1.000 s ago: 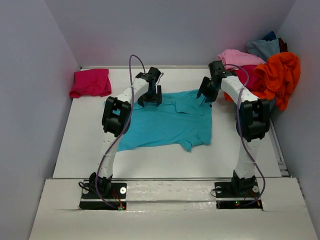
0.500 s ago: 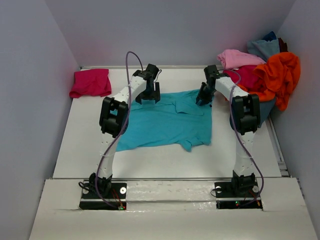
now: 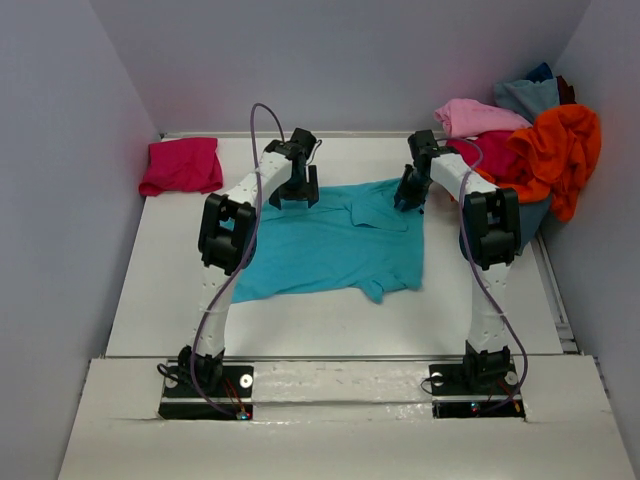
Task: Fold and stack the t-shirts
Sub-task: Fold the tshirt
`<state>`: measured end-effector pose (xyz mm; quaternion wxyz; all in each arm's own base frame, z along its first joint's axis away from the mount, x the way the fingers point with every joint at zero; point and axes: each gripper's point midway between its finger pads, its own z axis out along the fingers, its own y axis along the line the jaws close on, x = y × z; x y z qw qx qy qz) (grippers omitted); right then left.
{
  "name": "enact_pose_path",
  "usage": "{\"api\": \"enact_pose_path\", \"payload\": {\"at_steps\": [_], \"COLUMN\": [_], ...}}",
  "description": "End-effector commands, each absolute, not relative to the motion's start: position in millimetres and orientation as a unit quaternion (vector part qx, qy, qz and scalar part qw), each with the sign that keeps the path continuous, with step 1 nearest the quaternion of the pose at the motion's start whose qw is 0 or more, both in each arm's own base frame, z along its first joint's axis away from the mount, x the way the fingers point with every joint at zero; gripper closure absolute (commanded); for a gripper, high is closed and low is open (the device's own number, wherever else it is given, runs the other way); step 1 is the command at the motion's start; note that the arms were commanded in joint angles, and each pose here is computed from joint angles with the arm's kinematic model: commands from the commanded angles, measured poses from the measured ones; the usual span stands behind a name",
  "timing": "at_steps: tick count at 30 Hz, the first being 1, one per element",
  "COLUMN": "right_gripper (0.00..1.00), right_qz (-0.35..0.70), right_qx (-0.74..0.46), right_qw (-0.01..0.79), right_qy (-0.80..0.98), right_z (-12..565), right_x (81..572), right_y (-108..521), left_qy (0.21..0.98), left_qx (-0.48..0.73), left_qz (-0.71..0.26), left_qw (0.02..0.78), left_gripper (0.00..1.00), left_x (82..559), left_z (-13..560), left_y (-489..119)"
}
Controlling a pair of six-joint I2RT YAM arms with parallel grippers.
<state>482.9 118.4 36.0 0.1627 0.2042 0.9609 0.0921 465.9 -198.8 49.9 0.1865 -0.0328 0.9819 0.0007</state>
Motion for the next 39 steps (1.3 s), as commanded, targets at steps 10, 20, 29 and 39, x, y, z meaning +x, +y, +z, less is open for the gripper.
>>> {"api": "enact_pose_path", "payload": {"at_steps": [10,20,29,39], "right_gripper": [0.66,0.66,0.66,0.66], "right_qz": [0.07,0.053,0.05,0.042], "right_qx": [0.21,0.212,0.213,0.213], "right_qw": [0.205,0.203,0.195,0.189], "right_qy": [0.953,0.955,0.956,0.958], "right_z": [63.2,57.9,50.1,40.8], "right_x": [501.5,497.0,494.0,489.4], "right_y": [104.8,98.7,98.3,95.5], "left_qy": [0.983,0.984,0.984,0.984], "left_qx": [-0.027,-0.023,-0.027,-0.026], "left_qz": [0.002,0.001,0.001,0.001], "left_qw": [0.18,0.177,0.176,0.177], "left_gripper": [0.08,0.08,0.08,0.08], "left_x": [466.0,465.8,467.4,468.6], "left_z": [47.4,43.7,43.4,44.9], "left_y": [-196.0,-196.9,-192.7,-193.2]}}
